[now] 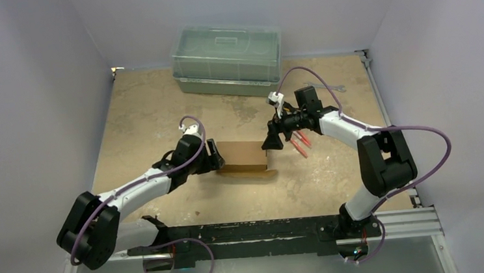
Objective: Fold the paper box
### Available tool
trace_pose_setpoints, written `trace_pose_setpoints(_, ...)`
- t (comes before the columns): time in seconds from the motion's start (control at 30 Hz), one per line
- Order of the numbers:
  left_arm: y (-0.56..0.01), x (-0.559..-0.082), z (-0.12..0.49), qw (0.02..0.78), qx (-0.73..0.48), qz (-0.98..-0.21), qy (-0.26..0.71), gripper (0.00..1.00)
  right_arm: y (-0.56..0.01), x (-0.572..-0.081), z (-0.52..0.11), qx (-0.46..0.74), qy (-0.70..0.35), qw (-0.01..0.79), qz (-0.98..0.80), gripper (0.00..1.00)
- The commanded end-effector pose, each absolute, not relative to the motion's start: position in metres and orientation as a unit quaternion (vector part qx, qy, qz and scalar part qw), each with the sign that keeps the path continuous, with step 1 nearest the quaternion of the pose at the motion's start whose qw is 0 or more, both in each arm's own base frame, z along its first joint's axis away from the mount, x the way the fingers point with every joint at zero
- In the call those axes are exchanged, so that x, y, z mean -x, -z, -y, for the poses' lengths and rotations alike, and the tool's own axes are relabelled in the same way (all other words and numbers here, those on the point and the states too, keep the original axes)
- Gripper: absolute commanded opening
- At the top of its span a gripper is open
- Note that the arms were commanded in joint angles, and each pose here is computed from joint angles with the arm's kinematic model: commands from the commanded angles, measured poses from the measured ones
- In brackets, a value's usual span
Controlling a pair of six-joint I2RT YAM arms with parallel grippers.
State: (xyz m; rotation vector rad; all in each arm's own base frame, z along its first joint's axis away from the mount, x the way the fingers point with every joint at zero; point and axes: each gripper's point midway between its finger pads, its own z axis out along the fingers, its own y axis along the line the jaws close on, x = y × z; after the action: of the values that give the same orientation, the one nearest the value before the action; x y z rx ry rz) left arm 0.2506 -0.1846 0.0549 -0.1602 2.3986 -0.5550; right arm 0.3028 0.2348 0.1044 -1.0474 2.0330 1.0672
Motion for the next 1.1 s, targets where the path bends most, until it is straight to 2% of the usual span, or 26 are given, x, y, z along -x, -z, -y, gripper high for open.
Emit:
trace_pose_setpoints(0.0,-0.067,-0.276,0.192,0.361,0.041,-0.908,0.211,0.6,-0.12,-0.318,-0.239,0.397,-0.396,0.331,-0.759,0.84)
trace_pose_setpoints(0.2,-0.052,-0.281,0.189,0.347,0.022,-0.919,0.187,0.5,-0.11,-0.317,-0.235,0.382,-0.403,0.322,-0.767,0.83)
trace_pose_setpoints(0.47,-0.042,-0.3,0.186,0.328,-0.025,-0.933,0.144,0.49,-0.126,-0.302,-0.226,0.421,-0.408,0.345,-0.733,0.83)
trace_pose_setpoints(0.53,-0.057,-0.311,0.182,0.349,-0.026,-0.928,0.127,0.54,-0.133,-0.297,-0.222,0.452,-0.401,0.348,-0.717,0.83)
trace_pose_setpoints(0.67,-0.124,-0.329,0.174,0.435,-0.016,-0.892,0.124,0.72,-0.145,-0.284,-0.214,0.49,-0.385,0.371,-0.688,0.83)
trace_pose_setpoints(0.8,-0.176,-0.321,0.175,0.49,-0.026,-0.856,0.166,0.78,-0.162,-0.273,-0.208,0.531,-0.351,0.414,-0.65,0.83)
trace_pose_setpoints(0.9,-0.204,-0.299,0.191,0.518,-0.039,-0.815,0.256,0.84,-0.178,-0.266,-0.205,0.562,-0.322,0.456,-0.61,0.85)
trace_pose_setpoints(0.93,-0.213,-0.29,0.199,0.526,-0.04,-0.795,0.3,0.91,-0.182,-0.263,-0.205,0.57,-0.318,0.469,-0.595,0.96)
trace_pose_setpoints(1.0,-0.22,-0.27,0.214,0.521,-0.04,-0.764,0.379,0.96,-0.189,-0.257,-0.206,0.546,-0.348,0.471,-0.599,0.99)
trace_pose_setpoints(1.03,-0.219,-0.264,0.218,0.514,-0.032,-0.756,0.404,0.97,-0.192,-0.254,-0.208,0.525,-0.382,0.464,-0.603,0.99)
trace_pose_setpoints(1.07,-0.213,-0.257,0.222,0.499,-0.022,-0.753,0.428,0.9,-0.192,-0.248,-0.208,0.521,-0.411,0.451,-0.597,0.99)
